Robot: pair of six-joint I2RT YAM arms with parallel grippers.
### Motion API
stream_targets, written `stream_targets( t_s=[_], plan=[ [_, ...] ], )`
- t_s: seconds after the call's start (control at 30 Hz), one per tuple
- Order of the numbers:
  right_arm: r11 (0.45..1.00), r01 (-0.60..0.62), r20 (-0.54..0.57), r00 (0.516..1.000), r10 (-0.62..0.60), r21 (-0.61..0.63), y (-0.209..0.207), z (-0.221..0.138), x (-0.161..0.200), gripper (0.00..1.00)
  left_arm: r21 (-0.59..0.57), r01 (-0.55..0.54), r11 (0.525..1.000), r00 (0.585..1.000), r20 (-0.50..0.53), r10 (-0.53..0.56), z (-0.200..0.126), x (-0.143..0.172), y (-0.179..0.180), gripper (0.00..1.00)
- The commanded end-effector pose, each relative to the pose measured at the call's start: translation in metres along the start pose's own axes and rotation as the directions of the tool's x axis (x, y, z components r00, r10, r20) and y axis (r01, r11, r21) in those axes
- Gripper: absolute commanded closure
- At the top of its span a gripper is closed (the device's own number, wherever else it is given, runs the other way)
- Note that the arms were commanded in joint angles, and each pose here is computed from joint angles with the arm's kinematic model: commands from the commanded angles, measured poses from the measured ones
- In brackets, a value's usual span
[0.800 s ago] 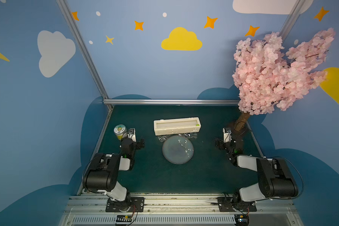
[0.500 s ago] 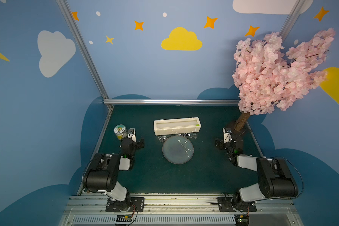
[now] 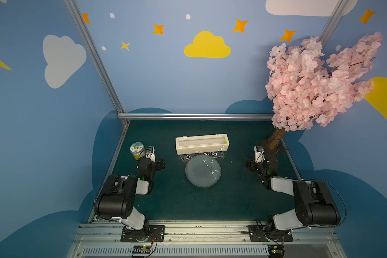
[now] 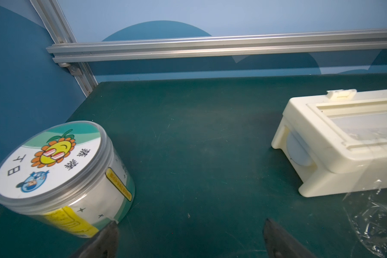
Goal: Wrap the plate with plastic wrap
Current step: Adjust the plastic wrap cutting box at the center of the board.
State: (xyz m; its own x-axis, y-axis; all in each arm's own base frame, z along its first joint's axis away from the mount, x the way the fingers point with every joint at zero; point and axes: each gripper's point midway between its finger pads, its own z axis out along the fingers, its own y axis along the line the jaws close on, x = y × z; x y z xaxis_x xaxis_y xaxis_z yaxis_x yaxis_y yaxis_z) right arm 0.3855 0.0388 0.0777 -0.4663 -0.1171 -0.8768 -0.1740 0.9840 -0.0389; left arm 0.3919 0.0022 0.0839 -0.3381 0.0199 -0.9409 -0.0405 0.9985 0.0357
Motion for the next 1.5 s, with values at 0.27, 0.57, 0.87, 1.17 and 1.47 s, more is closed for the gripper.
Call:
stream_targets(
  t_s=[0.27,0.57,0.87,1.17,1.47],
  plan=[
    [1.000,-0.004,0.023,1.000,0.004,-0.007,-0.001,-0.001,-0.011,0.05,0.020,-0.001,1.000,1.000,0.014,0.000,-0.001,-0.003,-0.003,0.00],
    [1.000,0.007,0.060,0.998,-0.008,0.024,-0.001,-0.011,-0.014,0.05,0.026,-0.045,0.999,0.991,0.129,0.041,-0.026,-0.018,-0.011,0.00],
    [0.979,-0.182,-0.040,0.982,0.186,0.093,-0.007,-0.059,-0.065,0.05,0.143,0.076,0.987,0.996,0.043,-0.083,-0.073,-0.083,-0.042,0.00],
    [0.738,-0.550,-0.089,0.776,0.625,0.391,-0.048,-0.073,-0.033,0.02,-0.227,0.579,0.783,0.787,-0.093,-0.610,-0.113,-0.023,0.011,0.00],
    [0.766,-0.594,-0.275,0.801,0.533,-0.247,0.061,-0.056,-0.064,0.03,0.233,0.727,0.646,0.681,-0.360,-0.637,-0.113,-0.043,-0.081,0.06]
  ],
)
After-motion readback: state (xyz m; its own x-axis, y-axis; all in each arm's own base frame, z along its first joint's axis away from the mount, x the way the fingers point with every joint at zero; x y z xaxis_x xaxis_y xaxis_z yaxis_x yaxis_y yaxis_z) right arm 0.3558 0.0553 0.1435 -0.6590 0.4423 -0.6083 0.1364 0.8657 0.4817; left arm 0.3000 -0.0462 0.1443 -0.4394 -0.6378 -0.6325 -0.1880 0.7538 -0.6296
